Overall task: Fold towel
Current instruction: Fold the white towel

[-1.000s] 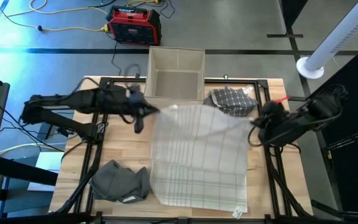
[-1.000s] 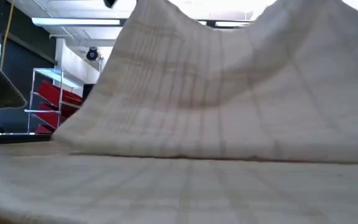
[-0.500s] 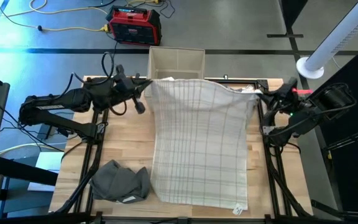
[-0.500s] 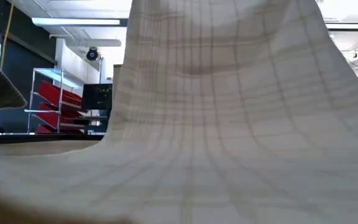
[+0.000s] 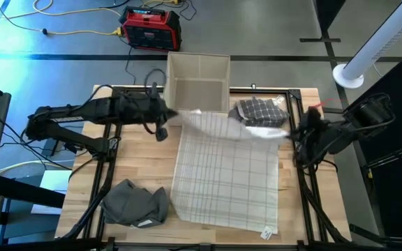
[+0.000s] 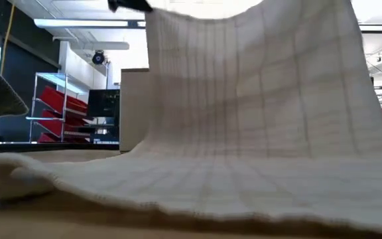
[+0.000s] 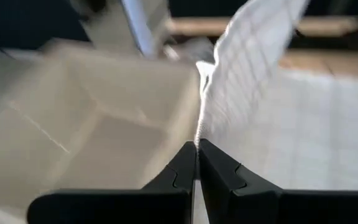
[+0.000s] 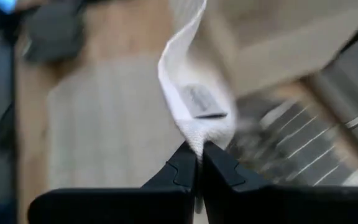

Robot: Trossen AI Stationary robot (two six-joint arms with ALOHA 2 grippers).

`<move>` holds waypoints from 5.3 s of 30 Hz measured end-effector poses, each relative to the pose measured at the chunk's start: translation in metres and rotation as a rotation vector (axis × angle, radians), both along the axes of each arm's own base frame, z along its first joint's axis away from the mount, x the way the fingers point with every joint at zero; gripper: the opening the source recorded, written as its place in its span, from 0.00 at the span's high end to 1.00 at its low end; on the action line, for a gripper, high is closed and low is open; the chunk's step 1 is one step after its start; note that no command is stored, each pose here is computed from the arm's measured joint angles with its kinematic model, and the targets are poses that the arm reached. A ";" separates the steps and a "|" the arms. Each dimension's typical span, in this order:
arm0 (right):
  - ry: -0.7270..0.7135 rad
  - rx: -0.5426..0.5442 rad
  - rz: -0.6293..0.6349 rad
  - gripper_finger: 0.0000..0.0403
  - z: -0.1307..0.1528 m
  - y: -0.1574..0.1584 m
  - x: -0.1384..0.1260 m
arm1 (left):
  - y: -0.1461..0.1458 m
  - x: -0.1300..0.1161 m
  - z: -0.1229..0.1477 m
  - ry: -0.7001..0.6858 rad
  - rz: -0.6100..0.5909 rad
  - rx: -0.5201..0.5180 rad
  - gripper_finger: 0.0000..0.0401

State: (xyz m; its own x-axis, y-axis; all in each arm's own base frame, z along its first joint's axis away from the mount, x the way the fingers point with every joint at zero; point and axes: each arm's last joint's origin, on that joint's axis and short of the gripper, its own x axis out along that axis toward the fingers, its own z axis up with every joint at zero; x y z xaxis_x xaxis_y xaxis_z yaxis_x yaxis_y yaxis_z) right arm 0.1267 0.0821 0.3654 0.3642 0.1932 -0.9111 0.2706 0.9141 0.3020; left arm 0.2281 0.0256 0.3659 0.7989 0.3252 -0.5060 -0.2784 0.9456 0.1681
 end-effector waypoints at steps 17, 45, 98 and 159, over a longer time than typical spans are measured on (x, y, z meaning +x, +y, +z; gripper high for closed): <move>0.095 0.427 0.119 1.00 -0.103 0.041 0.037 | -0.082 0.039 -0.055 0.311 -0.492 -0.440 0.99; 0.378 0.523 0.274 0.89 -0.205 0.099 0.060 | -0.141 0.081 -0.159 0.665 -0.790 -0.685 0.99; 0.401 -0.206 -0.210 0.31 -0.190 -0.074 0.050 | -0.009 0.093 -0.127 0.388 -0.322 -0.459 0.67; 0.383 -0.088 -0.155 0.96 -0.214 -0.060 0.036 | 0.015 0.116 -0.227 0.775 -0.132 -0.149 0.63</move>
State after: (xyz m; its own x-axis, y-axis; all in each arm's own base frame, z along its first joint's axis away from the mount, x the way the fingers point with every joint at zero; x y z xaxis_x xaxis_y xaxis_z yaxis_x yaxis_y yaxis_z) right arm 0.1629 0.0220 0.1517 0.0150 0.0780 -0.9968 0.4845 0.8715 0.0755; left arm 0.3443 0.0406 0.1386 0.2295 0.1373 -0.9636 -0.0183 0.9904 0.1368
